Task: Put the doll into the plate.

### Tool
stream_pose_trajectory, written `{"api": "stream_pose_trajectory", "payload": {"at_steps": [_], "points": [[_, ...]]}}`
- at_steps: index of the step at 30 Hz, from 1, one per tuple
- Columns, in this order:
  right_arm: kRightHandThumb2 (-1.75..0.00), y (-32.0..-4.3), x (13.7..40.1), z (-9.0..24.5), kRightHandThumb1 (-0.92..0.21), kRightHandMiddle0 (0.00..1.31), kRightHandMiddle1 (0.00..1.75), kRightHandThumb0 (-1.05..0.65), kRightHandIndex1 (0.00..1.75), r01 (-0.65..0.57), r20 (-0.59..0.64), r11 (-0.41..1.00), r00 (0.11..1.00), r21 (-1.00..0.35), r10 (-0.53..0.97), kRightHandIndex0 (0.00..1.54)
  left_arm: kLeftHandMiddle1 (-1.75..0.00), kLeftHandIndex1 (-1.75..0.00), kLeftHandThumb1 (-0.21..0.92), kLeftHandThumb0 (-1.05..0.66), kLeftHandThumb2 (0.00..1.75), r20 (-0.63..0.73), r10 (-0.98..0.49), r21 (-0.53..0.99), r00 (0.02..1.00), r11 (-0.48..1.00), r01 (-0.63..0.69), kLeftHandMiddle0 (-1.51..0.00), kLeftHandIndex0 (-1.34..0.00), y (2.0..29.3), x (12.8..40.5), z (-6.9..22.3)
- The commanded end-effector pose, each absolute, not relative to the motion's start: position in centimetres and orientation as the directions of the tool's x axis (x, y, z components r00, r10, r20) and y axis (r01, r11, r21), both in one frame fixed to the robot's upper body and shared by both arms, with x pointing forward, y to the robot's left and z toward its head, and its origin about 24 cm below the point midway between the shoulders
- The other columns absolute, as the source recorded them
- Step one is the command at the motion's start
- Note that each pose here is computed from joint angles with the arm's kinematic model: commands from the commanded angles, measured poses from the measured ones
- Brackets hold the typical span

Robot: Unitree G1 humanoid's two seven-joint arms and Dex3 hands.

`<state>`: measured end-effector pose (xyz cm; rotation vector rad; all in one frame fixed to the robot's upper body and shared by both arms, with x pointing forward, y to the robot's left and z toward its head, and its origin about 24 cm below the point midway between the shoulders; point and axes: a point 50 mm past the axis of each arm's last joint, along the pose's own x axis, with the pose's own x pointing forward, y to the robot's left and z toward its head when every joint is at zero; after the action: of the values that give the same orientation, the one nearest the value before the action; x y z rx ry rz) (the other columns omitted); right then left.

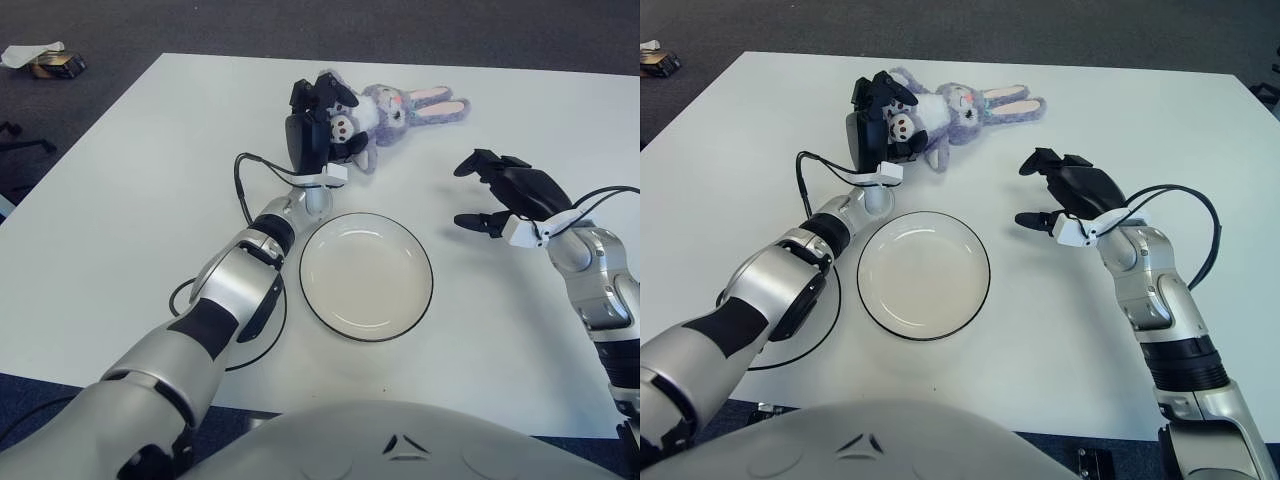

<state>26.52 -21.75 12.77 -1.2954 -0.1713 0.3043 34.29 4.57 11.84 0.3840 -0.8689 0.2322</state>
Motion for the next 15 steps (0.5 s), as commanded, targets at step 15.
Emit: {"api": "stream_pose_trajectory", "payload": {"at_steps": [15], "points": [[-0.55, -22.10, 26.09, 12.75, -0.92, 0.00, 0.97, -0.69, 0.85, -0.135, -0.057, 0.205, 0.937, -0.969, 0.346, 0.15, -1.63, -1.75, 0.08, 0.00, 1.56, 0.823, -0.045, 0.283, 0.567, 0.897, -0.340, -0.83, -0.57, 4.84, 34.23, 12.26]]}}
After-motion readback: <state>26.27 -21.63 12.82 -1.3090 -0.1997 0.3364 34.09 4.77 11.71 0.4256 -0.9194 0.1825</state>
